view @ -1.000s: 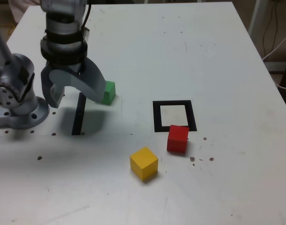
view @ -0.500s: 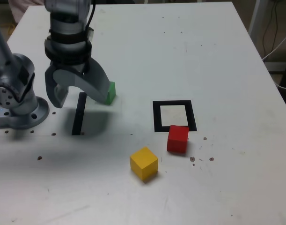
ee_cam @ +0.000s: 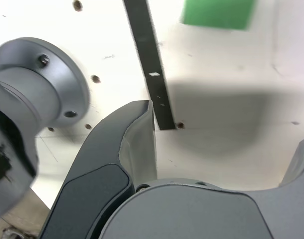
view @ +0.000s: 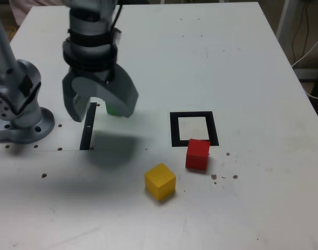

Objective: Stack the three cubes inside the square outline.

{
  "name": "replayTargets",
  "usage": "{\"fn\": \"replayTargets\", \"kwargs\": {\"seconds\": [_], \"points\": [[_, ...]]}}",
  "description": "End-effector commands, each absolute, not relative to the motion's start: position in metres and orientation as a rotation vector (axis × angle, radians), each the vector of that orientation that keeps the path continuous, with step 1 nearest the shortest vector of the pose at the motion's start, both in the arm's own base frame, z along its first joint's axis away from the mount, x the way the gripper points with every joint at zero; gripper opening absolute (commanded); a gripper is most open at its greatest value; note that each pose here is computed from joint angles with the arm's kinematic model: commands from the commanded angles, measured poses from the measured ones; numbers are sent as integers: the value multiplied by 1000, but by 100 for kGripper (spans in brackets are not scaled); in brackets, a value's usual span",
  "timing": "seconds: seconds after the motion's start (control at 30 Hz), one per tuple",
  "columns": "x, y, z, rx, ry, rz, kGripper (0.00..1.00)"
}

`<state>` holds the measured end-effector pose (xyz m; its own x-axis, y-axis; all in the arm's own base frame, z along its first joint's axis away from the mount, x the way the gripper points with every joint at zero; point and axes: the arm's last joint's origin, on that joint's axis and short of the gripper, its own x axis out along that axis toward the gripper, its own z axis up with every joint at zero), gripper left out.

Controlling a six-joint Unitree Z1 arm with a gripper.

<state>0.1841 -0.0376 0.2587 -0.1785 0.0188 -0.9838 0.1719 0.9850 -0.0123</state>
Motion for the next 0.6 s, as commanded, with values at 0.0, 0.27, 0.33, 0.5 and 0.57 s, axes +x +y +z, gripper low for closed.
{"fn": "replayTargets", "kwargs": {"seconds": [0.0,0.27,0.33,0.5,0.57], "points": [[189,-42,261,149,1756,-140,99],[214,-60,265,180,1750,-163,99],[219,-64,267,187,1750,-168,99],[231,-75,270,204,1748,-176,99],[236,-80,273,212,1745,-180,99]]}}
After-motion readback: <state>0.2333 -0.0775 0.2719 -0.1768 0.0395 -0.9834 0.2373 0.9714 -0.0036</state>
